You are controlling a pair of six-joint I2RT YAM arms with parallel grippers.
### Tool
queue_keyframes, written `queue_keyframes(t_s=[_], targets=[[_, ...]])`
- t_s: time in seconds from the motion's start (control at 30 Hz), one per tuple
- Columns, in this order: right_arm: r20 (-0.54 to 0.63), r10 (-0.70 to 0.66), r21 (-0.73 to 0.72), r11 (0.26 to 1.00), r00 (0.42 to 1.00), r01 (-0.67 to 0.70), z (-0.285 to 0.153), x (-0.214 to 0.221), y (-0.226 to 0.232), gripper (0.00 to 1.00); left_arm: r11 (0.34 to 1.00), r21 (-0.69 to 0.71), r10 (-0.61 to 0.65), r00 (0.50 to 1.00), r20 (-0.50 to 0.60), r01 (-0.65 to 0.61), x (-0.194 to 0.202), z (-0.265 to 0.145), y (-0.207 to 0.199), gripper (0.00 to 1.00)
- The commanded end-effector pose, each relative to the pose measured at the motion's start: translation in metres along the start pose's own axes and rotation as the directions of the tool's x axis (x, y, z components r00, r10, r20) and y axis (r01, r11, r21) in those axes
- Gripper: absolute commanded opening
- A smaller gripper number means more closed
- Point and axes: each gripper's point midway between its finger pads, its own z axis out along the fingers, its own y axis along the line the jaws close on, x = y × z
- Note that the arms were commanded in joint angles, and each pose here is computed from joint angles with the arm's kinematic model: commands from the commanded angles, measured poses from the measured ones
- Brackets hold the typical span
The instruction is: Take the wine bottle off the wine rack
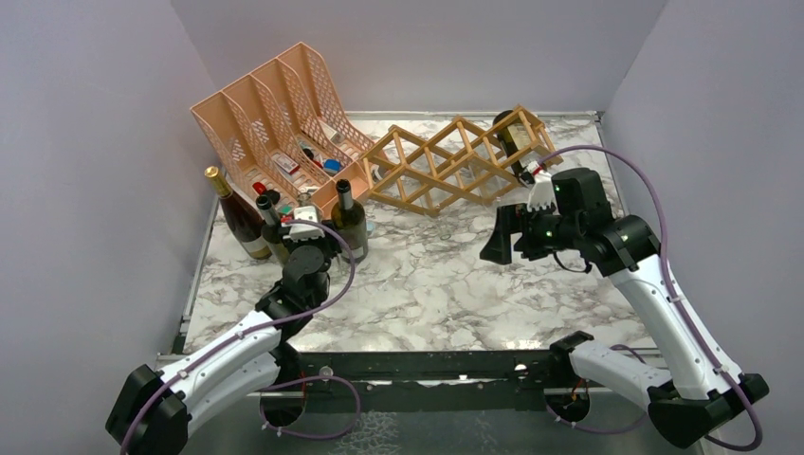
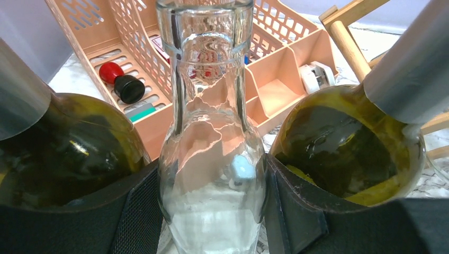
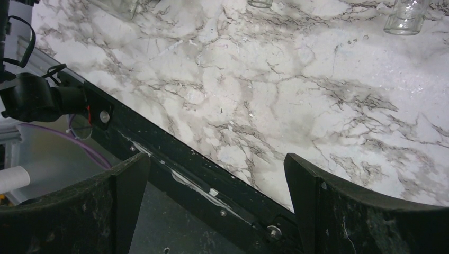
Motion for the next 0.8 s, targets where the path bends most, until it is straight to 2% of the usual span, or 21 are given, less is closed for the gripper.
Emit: queue_keyframes(t_s=[0.0, 0.27, 0.47, 0.6, 0.77], targets=[[0.031, -0.032, -0.007, 0.999, 0.999, 0.032, 0.003, -0.006, 0.000, 1.00, 0.995, 0.045, -0.095, 0.993, 0.066, 0.093, -0.016, -0.001, -0.007, 0.34], [0.024, -0.033, -0.030, 0.999, 0.999, 0.034, 0.007, -0.004, 0.002, 1.00, 0.994, 0.050, -0.097, 0.994, 0.057, 0.094, -0.004, -0.006, -0.002, 0.40], [0.023, -0.038, -0.038, 0.999, 0.999, 0.039, 0.005, 0.000, 0.003, 1.00, 0.988, 0.090, -0.131, 0.989, 0.062, 0.125, -0.005, -0.012, -0.005, 0.54], [0.019, -0.048, -0.048, 0.998, 0.999, 0.049, 0.006, 0.000, 0.004, 1.00, 0.991, 0.094, -0.101, 0.994, 0.051, 0.096, -0.002, -0.012, -0.005, 0.57], [0.023, -0.048, -0.075, 0.996, 0.999, 0.050, 0.006, -0.003, 0.009, 1.00, 0.995, 0.099, -0.011, 1.000, 0.009, 0.010, 0.004, -0.012, -0.013, 0.57]])
